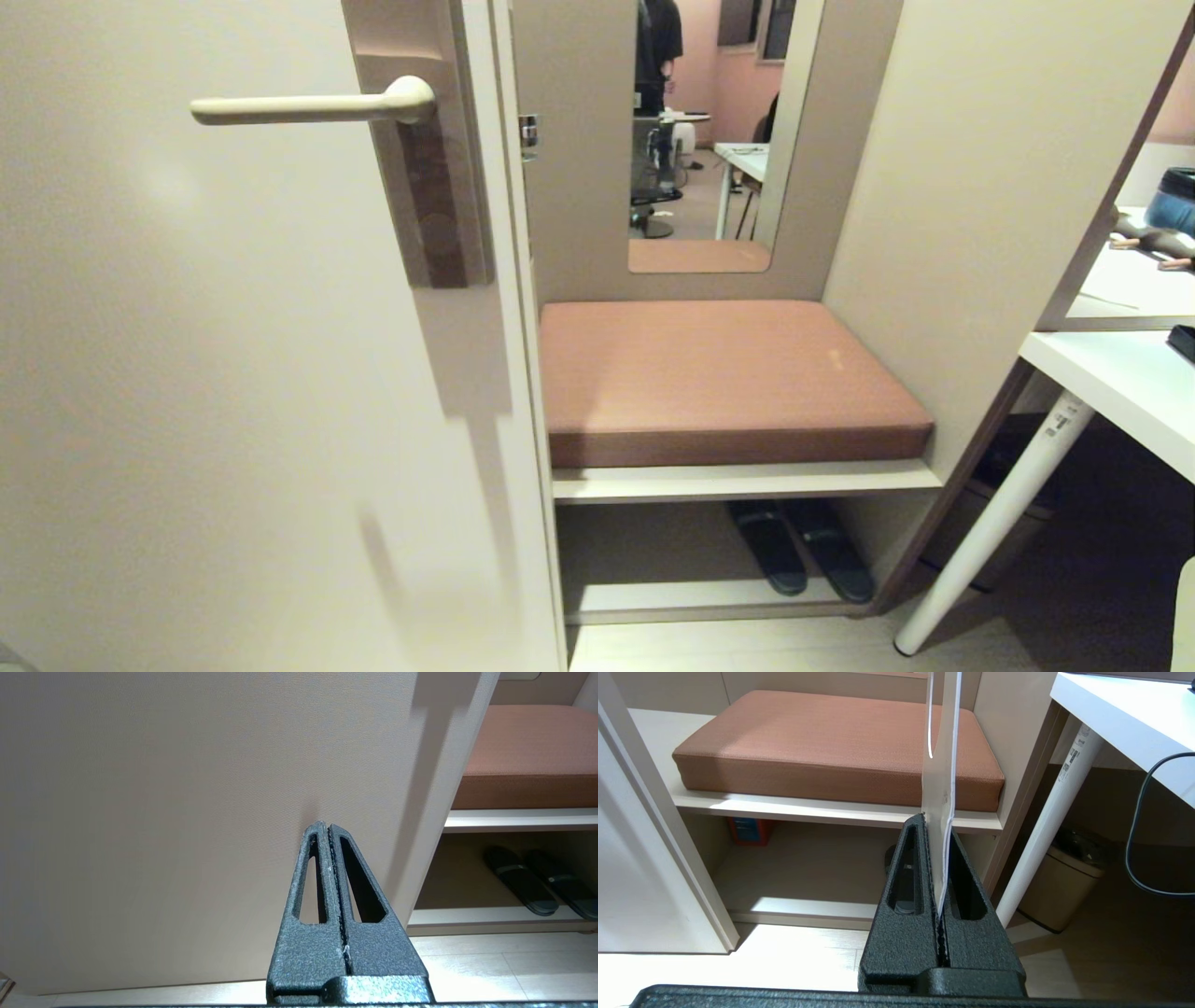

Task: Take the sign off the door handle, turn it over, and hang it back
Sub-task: Hand it to the other hand

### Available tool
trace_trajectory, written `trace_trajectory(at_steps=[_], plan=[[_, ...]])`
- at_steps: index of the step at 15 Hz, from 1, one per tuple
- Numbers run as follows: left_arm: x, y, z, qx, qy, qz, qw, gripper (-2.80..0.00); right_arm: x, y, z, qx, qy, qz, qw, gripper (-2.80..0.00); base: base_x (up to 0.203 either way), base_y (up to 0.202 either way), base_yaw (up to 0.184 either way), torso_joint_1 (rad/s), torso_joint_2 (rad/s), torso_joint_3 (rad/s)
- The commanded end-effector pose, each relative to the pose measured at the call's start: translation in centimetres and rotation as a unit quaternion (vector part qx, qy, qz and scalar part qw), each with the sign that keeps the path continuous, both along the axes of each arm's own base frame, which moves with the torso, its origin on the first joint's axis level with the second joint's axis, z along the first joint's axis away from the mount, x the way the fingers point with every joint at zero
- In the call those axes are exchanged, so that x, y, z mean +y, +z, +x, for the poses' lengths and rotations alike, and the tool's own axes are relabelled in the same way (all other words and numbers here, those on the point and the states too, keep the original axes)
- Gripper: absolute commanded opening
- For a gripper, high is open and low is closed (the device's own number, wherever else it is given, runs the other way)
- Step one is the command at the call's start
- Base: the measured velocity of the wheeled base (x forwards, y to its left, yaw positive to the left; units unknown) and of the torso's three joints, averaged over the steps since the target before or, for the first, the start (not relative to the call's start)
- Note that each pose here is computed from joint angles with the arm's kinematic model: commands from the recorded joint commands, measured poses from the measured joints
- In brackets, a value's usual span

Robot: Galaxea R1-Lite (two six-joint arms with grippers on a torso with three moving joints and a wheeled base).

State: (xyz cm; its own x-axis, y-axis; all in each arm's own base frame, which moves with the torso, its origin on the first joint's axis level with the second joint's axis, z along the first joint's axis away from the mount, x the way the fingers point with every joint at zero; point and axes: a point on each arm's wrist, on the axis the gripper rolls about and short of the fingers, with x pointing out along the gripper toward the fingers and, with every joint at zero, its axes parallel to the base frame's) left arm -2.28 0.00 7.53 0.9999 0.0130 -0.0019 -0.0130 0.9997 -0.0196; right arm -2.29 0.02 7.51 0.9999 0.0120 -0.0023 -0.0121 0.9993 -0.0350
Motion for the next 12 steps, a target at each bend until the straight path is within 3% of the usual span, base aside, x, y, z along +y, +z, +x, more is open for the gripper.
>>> trace_trajectory(at_steps=[1, 7, 12], plan=[[0.0, 0.0, 0.0, 0.0, 0.0, 0.0, 1.0, -2.8, 0.0, 0.0, 0.0, 0.0, 0.001, -0.001, 1.0, -2.8, 0.0, 0.0, 0.0, 0.0, 0.0, 0.0], [0.0, 0.0, 0.0, 0.0, 0.0, 0.0, 1.0, -2.8, 0.0, 0.1, 0.0, 0.0, -0.001, 0.011, 1.0, -2.8, 0.0, 0.0, 0.0, 0.0, 0.0, 0.0], [0.0, 0.0, 0.0, 0.0, 0.0, 0.0, 1.0, -2.8, 0.0, 2.9, -1.4, -0.009, 0.006, 0.012, 1.0, -2.8, 0.0, 0.0, 0.0, 0.0, 0.0, 0.0]])
